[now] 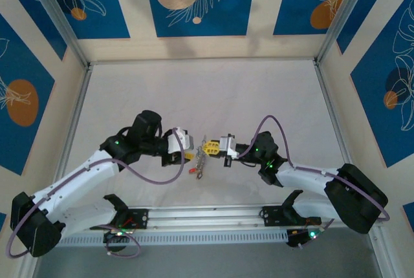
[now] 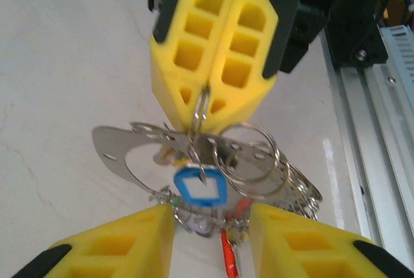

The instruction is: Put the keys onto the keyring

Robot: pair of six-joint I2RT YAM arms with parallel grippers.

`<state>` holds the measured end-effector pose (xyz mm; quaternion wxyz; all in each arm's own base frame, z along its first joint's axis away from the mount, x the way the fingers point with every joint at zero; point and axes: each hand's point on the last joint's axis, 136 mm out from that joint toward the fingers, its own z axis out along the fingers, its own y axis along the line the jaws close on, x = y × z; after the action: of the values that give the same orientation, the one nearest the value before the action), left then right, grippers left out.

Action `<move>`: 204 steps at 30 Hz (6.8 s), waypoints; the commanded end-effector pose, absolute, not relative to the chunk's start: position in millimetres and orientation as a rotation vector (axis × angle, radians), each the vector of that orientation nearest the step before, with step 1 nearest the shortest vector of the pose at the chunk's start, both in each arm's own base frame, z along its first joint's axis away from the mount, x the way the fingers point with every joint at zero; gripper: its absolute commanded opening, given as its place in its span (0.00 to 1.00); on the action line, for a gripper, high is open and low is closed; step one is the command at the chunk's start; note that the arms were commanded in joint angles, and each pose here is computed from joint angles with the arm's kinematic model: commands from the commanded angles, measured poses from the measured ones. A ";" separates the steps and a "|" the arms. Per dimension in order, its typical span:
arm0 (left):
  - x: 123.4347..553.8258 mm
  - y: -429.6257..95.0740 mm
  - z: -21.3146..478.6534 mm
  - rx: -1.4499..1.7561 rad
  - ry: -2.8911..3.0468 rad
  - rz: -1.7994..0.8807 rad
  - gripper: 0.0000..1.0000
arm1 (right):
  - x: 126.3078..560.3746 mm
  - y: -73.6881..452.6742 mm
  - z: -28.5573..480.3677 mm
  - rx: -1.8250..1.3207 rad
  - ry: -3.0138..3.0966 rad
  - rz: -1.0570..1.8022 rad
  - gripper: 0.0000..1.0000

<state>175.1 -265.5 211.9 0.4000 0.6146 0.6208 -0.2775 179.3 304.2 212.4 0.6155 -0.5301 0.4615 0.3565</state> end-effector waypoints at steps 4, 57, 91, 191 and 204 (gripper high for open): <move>180.0 -275.4 237.0 1.510 1.429 -0.701 0.32 | 175.2 304.7 232.1 -1.207 0.993 0.842 0.00; 163.6 -281.3 189.6 1.442 1.506 -0.738 0.47 | 154.7 300.9 237.9 -1.289 0.893 0.900 0.00; 131.7 -295.0 188.3 1.584 1.359 -0.946 0.50 | 148.8 304.0 235.1 -1.361 0.857 0.953 0.00; 192.6 -251.4 167.0 2.220 1.305 0.061 0.00 | 173.3 296.2 196.6 -1.325 1.165 0.904 0.00; 199.5 -264.2 161.6 2.190 1.253 0.084 0.00 | 186.6 294.6 216.2 -1.187 1.243 0.940 0.00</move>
<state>203.4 -261.8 166.2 0.3048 0.8219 0.4799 0.0359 180.0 296.8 190.2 0.5256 -0.5307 0.5354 0.3942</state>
